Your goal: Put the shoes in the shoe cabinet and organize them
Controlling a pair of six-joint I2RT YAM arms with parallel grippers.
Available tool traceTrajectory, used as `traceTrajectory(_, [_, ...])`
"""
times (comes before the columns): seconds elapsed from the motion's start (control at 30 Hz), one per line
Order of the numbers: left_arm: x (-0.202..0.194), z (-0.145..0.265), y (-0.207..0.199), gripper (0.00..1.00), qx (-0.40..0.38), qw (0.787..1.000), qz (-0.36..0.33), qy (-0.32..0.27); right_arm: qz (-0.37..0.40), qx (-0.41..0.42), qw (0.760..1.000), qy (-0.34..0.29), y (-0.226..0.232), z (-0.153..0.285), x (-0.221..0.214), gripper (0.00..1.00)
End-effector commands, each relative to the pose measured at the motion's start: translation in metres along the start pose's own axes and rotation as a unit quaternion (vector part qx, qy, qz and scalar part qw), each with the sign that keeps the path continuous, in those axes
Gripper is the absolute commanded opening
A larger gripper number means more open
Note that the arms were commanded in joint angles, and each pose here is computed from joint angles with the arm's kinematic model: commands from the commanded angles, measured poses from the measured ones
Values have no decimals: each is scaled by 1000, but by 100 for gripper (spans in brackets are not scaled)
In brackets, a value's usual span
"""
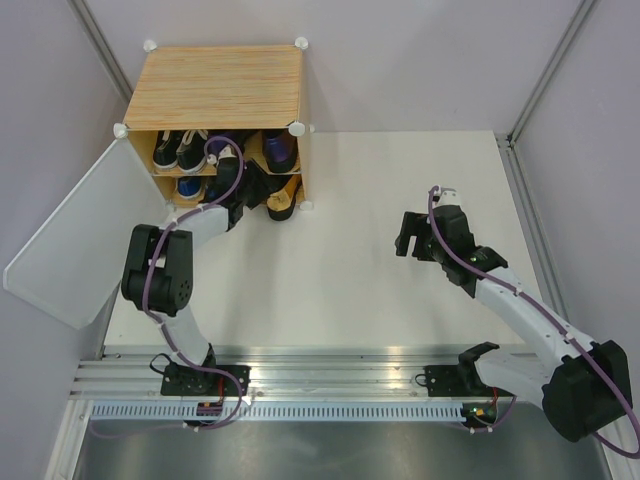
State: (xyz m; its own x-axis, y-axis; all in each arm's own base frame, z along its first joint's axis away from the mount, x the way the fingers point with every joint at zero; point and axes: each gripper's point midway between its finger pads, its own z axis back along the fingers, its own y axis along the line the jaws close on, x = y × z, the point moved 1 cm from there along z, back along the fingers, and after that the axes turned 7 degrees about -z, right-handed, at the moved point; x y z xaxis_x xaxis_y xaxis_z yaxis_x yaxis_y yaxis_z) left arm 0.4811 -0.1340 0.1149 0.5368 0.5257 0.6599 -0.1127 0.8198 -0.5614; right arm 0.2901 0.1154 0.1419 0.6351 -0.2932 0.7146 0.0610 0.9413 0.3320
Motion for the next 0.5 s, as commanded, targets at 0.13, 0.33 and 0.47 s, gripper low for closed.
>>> traceTrajectory(0.13, [54, 35, -47, 64, -73, 993, -30, -85, 0, 14, 1000, -28, 7, 7, 17, 90])
traceTrajectory(0.33, [55, 50, -48, 64, -74, 993, -38, -89, -1, 16, 999, -28, 8, 8, 17, 90])
traceTrajectory(0.47, [52, 67, -49, 60, -80, 992, -47, -90, -2, 18, 999, -29, 8, 9, 17, 90])
